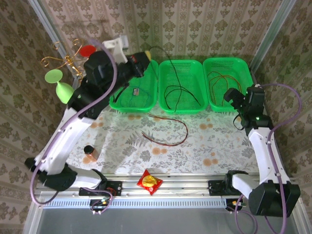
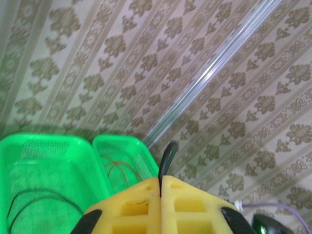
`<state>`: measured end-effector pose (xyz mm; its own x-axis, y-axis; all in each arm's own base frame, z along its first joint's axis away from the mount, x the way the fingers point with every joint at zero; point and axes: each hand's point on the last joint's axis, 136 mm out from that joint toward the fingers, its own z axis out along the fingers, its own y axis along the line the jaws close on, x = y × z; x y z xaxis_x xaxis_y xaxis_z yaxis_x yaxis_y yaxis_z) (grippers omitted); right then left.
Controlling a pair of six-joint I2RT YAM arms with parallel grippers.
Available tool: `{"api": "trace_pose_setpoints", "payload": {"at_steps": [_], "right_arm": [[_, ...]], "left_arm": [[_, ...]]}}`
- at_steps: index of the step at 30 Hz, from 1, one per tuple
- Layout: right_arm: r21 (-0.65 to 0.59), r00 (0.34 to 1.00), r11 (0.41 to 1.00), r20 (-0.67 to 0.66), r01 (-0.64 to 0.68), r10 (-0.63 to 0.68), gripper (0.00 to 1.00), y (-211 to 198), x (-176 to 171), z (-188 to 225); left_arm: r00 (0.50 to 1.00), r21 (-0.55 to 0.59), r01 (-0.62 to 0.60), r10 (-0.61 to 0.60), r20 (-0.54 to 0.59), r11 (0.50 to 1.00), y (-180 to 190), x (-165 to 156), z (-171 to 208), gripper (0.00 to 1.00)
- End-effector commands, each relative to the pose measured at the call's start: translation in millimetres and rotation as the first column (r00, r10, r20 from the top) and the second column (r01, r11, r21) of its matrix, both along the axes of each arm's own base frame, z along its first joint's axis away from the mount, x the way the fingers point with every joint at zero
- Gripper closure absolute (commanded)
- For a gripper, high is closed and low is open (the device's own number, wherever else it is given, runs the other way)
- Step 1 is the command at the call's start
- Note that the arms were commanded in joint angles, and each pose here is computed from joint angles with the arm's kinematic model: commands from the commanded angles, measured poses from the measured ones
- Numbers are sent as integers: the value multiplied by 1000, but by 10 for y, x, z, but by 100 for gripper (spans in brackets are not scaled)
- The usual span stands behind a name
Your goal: Untangle the cables
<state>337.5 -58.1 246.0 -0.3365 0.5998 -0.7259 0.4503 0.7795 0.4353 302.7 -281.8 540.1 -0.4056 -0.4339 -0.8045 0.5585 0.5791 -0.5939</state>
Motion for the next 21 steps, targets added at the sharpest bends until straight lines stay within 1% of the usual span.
{"api": "trace_pose_setpoints", "payload": {"at_steps": [1, 7, 11, 13, 16, 19, 21], "right_arm": [[27, 1000, 1000, 2, -12, 11, 0, 52, -96, -15], [28, 1000, 999, 18, -17, 17, 0, 80, -216, 25], [17, 999, 999, 28, -32, 32, 0, 100, -277, 93], [3, 999, 999, 35, -39, 39, 0, 106, -316, 147], [-21, 998, 999, 40, -48, 49, 0, 108, -384, 204], [-33, 997, 998, 49, -50, 52, 0, 112, -445, 237], [-33, 997, 998, 60, -46, 48, 0, 112, -479, 263]], "left_arm": [[993, 8, 19, -20, 117, 1000, -200, 147, 306, 100], [993, 25, 4, -7, 119, 1000, -560, 717, 318, 100], [995, 87, -11, 3, 99, 996, -760, 1061, 96, 100], [997, 122, -37, 28, 72, 992, -781, 1252, -109, 100], [998, 189, -67, 65, 14, 980, -792, 1518, -516, 100], [992, 296, -90, 112, -58, 951, -811, 1739, -1095, 100], [986, 373, -80, 129, -107, 924, -849, 1834, -1513, 100]]}}
